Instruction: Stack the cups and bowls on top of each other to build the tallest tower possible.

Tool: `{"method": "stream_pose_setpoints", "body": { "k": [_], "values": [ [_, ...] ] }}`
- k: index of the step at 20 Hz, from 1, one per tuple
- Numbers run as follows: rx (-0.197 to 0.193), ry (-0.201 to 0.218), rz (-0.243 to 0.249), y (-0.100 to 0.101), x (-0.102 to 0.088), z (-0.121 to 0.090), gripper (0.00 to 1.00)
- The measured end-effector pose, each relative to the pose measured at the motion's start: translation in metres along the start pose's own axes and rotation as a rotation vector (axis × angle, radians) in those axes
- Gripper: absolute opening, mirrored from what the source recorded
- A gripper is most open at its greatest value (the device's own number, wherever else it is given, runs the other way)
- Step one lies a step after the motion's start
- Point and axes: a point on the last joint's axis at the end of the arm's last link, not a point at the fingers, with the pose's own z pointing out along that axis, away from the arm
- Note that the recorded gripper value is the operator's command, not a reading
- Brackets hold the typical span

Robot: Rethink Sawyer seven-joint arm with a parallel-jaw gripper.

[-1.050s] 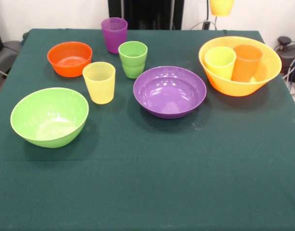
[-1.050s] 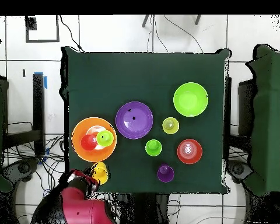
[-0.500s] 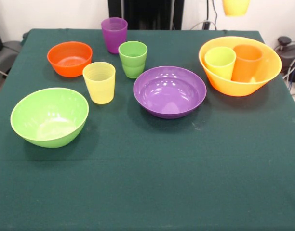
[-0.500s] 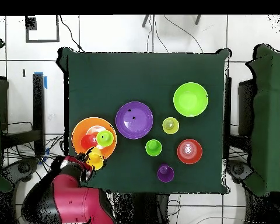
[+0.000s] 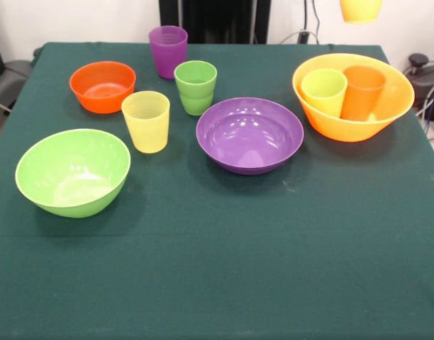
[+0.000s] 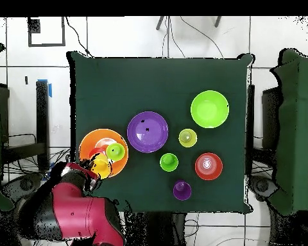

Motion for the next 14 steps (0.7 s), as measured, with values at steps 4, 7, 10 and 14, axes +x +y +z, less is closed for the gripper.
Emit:
{"method": "stream_pose_setpoints", "body": {
  "k": [4, 7, 10, 14],
  "values": [
    [-0.010, -0.007, 0.005, 0.006, -0.010, -0.007, 0.00],
    [-0.023, -0.021, 0.011, 0.010, -0.018, -0.012, 0.00],
    [-0.032, -0.034, 0.013, 0.014, -0.024, -0.014, 0.00],
    [-0.042, -0.046, 0.018, 0.018, -0.032, -0.017, 0.00]
  ]
}}
